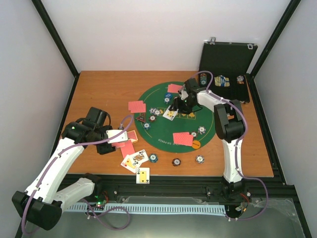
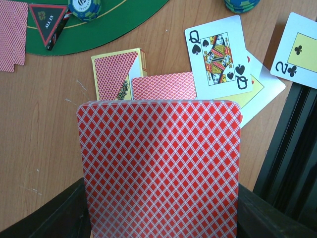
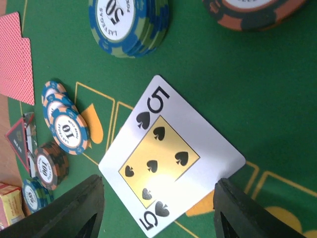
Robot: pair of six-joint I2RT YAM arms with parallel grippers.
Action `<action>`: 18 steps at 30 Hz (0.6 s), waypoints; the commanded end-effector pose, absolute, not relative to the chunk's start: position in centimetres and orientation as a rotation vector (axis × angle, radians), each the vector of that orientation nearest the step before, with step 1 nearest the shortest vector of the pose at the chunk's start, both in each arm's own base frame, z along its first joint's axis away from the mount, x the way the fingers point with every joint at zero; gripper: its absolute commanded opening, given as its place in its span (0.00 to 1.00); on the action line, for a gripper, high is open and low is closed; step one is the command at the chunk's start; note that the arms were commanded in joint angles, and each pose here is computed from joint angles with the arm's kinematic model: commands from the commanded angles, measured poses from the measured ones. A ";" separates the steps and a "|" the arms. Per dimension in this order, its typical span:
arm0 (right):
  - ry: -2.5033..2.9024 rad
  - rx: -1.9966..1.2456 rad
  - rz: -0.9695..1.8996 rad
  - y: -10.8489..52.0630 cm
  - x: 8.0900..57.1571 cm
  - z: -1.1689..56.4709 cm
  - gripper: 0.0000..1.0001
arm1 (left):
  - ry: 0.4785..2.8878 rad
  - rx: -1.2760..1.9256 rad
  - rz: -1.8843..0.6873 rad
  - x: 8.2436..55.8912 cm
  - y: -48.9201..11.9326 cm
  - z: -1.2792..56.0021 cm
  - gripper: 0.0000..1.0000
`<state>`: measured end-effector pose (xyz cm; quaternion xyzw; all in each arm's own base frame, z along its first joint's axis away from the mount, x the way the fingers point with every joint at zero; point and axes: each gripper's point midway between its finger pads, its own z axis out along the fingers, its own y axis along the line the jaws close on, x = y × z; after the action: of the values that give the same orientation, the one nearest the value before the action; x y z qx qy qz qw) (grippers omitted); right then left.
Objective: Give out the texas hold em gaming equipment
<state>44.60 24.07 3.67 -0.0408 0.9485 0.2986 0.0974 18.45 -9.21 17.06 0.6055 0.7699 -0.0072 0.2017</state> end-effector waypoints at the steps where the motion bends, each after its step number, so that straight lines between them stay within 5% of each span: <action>1: 2.830 -0.082 0.954 25.0 44.7 2.6 0.60 | 2.118 1.677 -0.004 19.0 -9.4 18.5 0.27; 11: 2.765 -0.084 1.006 26.0 46.0 5.6 0.57 | 2.124 1.678 -0.001 19.0 -9.3 18.2 0.28; 18: 2.572 -0.115 1.136 27.2 43.3 14.4 0.62 | 2.120 1.672 -0.016 19.0 -9.5 18.4 0.28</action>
<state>44.89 25.58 6.14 -0.0192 0.9340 0.3426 0.0996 18.50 -9.24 16.93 0.6057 0.7704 -0.0086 0.1986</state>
